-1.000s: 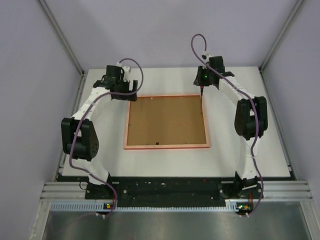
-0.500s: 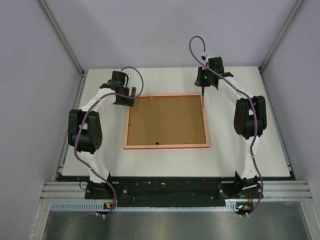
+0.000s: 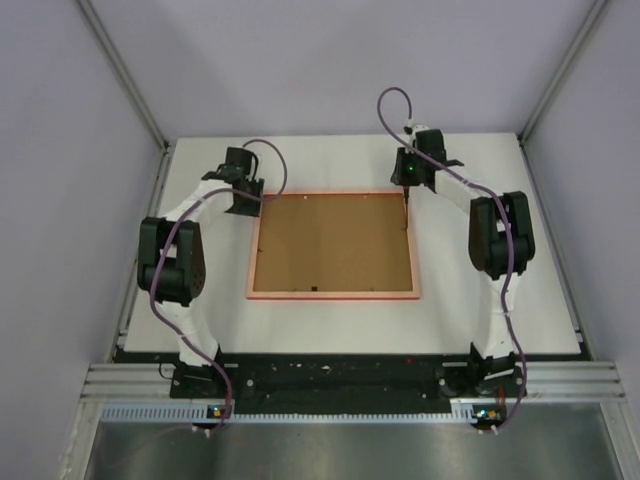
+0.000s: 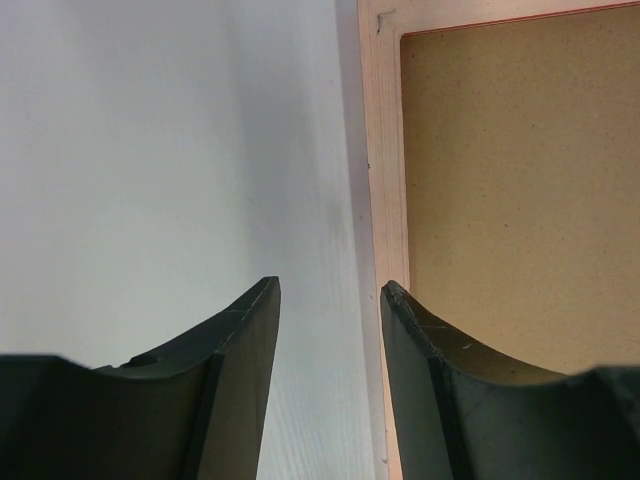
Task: Take the photo out of the frame
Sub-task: Release the photo frame item from the photo frame.
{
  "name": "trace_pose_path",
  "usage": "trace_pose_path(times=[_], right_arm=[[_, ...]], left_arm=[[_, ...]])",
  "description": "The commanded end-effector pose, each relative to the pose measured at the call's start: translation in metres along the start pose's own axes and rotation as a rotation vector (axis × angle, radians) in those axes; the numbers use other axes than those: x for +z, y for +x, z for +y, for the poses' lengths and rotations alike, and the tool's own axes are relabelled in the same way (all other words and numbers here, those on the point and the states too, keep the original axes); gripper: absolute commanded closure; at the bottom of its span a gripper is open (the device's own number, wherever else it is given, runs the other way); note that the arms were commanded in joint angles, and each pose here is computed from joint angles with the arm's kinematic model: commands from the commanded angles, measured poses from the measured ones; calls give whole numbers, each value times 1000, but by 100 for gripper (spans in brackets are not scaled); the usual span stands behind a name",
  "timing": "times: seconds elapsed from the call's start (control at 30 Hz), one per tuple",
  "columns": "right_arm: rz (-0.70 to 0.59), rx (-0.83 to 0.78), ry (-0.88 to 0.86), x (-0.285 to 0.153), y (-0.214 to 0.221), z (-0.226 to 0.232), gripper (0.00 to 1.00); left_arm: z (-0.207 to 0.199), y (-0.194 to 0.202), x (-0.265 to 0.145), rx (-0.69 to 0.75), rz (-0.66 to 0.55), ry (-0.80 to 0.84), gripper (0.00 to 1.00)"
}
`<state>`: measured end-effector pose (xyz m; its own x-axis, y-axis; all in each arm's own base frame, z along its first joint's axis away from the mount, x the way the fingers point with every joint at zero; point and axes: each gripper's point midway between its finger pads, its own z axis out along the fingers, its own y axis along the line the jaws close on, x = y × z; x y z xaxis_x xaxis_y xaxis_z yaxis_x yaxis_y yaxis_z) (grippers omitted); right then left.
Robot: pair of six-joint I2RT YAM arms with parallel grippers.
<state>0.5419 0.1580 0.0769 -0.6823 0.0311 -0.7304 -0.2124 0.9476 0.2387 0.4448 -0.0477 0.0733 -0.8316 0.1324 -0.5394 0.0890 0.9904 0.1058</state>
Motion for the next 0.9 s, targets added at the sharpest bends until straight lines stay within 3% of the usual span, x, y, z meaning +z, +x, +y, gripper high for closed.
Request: trace_pose_path(times=[0.0,0.53,0.87], right_arm=[[-127,2,-21,-16,-40,14,100],[-128,17,-25,-16,-45,17,100],[-139,7,-11,-20,-49,14,100]], left_arm=[[-1,-1,9,1,-10,-1,50],[-13,11,24,-40,41,42,46],[-19,-34,9,-20,-68,88,44]])
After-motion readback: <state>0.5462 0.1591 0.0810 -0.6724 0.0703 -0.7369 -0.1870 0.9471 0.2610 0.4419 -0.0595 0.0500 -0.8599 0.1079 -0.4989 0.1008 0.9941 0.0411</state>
